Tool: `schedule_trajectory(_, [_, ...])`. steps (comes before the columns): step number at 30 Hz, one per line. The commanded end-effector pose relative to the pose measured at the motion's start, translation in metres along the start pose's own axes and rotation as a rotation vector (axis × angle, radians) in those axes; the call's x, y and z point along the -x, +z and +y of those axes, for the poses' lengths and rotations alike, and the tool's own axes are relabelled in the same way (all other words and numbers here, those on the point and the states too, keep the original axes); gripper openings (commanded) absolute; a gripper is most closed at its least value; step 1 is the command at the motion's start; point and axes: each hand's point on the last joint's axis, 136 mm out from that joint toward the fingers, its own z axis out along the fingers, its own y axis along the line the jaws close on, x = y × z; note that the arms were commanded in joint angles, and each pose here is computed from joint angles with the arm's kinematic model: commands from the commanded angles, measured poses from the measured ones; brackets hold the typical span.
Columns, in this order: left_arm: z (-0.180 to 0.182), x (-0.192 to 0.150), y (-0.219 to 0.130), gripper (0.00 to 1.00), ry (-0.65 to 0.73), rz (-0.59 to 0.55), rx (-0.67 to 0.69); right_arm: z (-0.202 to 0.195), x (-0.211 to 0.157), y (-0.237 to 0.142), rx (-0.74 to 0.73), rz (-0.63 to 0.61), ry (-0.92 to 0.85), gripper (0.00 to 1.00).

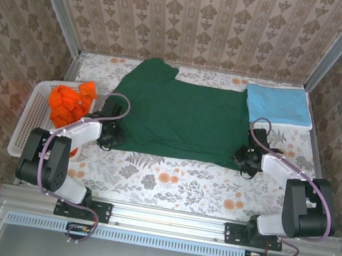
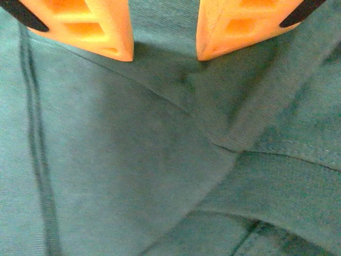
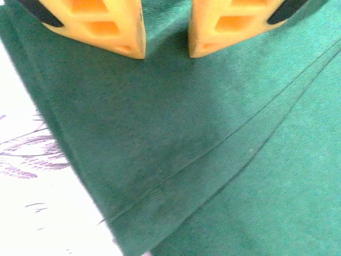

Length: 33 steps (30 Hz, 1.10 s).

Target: Fold and stack the t-shirts

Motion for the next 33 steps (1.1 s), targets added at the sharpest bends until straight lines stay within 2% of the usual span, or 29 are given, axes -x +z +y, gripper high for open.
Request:
schedule_trajectory(1, [0.01, 0.0, 0.008, 0.36, -0.031, -0.001, 0.034, -0.023, -0.005, 0.0, -0.148, 0.038, 0.021, 0.32])
schedule_trajectory(4, [0.017, 0.0, 0.009, 0.42, -0.032, -0.01, 0.06, -0.023, -0.006, -0.001, -0.139, 0.039, 0.0, 0.39])
schedule_trajectory(9, [0.028, 0.004, 0.008, 0.43, -0.015, -0.015, 0.121, -0.03, -0.001, -0.006, -0.17, 0.009, -0.019, 0.46])
schedule_trajectory(12, [0.03, 0.007, 0.005, 0.44, -0.003, -0.034, 0.135, -0.02, -0.002, -0.009, -0.111, 0.011, -0.041, 0.48])
schedule_trajectory(15, [0.034, 0.014, 0.001, 0.48, 0.01, -0.056, 0.169, -0.012, 0.001, -0.017, -0.052, -0.03, -0.073, 0.55])
schedule_trajectory(20, [0.033, 0.019, -0.003, 0.48, 0.011, -0.063, 0.153, 0.0, -0.002, -0.03, 0.026, -0.048, -0.136, 0.56])
schedule_trajectory(21, [0.029, 0.02, -0.005, 0.48, 0.012, -0.068, 0.136, 0.001, -0.004, -0.032, 0.035, -0.049, -0.142, 0.53])
schedule_trajectory(26, [0.011, 0.021, -0.016, 0.47, 0.024, -0.094, 0.052, 0.0, -0.022, -0.028, 0.046, 0.035, -0.165, 0.17])
schedule_trajectory(28, [0.007, 0.022, -0.017, 0.46, 0.027, -0.097, 0.039, -0.001, -0.03, -0.023, 0.013, 0.079, -0.191, 0.08])
schedule_trajectory(30, [0.006, 0.02, -0.013, 0.44, 0.031, -0.087, 0.036, -0.001, -0.034, -0.018, -0.024, 0.103, -0.224, 0.03])
schedule_trajectory(33, [0.008, 0.017, -0.005, 0.43, 0.034, -0.068, 0.048, -0.008, -0.045, -0.007, -0.118, 0.181, -0.276, 0.03])
